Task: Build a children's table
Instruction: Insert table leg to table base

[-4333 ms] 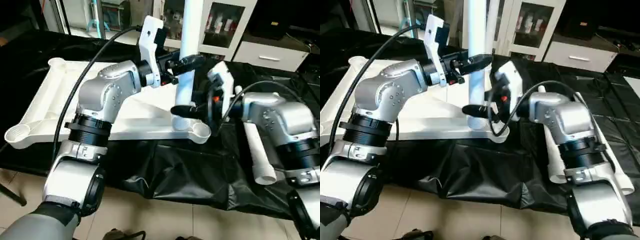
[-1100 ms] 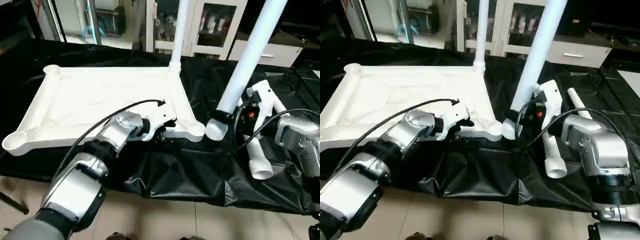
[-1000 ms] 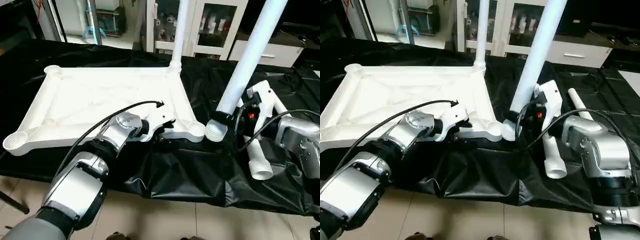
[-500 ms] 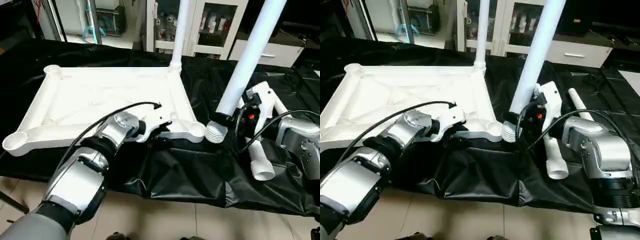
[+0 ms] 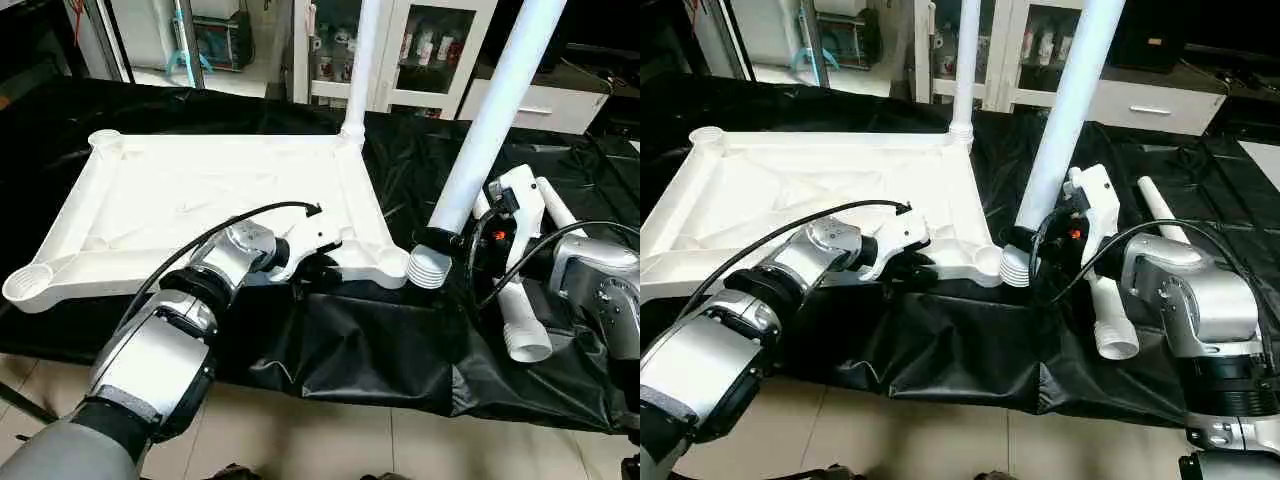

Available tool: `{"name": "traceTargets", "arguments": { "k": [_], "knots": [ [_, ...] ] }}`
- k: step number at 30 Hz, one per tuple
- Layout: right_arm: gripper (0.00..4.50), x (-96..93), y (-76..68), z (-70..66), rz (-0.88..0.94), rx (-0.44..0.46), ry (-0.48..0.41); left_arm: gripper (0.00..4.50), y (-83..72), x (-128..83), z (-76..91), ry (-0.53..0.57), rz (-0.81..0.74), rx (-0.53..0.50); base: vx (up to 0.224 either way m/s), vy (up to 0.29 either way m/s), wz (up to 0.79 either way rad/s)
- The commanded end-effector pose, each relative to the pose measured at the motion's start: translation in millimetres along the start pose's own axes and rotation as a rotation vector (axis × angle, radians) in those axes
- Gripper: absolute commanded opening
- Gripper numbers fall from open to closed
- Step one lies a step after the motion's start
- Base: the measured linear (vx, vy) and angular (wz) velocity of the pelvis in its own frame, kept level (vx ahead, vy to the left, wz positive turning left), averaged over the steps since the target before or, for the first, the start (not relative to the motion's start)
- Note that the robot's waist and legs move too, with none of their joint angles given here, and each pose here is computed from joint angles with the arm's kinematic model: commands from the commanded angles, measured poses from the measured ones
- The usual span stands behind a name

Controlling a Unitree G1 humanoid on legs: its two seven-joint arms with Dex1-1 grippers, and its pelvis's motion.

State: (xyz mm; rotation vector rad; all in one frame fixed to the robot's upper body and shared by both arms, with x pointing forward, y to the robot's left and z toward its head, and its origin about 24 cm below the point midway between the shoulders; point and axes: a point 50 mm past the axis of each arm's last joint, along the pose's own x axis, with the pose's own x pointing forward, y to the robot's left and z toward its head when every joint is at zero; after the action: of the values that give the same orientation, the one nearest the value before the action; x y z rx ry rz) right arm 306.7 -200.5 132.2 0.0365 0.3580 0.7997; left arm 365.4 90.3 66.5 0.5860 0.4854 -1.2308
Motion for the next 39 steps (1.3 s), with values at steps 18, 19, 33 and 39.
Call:
{"name": "traceTargets", "arguments": {
  "k": [18, 19, 33, 39],
  "knots": [
    [1.86, -0.6, 8.0, 1.2, 0.015, 0.001, -0.038, 0.0, -42.6, -9.0, -40.1, 0.06, -0.081, -0.025, 0.0, 0.0, 0.0],
    [1.86, -0.6, 8.0, 1.2, 0.015, 0.001, -0.038, 0.0, -42.6, -9.0, -40.1, 0.06, -0.081, -0.025, 0.0, 0.0, 0.0],
    [1.86, 27.9, 7.1, -21.9, 0.08, 0.046, -0.029, 0.0, -55.1, -15.2, -15.8, 0.024, -0.061, -0.032, 0.0, 0.0, 0.0],
    [1.86, 40.5, 4.8, -23.3, 0.104, 0.065, -0.04, 0.0, -55.5, -16.4, -14.9, 0.033, -0.043, -0.038, 0.0, 0.0, 0.0]
  ]
}}
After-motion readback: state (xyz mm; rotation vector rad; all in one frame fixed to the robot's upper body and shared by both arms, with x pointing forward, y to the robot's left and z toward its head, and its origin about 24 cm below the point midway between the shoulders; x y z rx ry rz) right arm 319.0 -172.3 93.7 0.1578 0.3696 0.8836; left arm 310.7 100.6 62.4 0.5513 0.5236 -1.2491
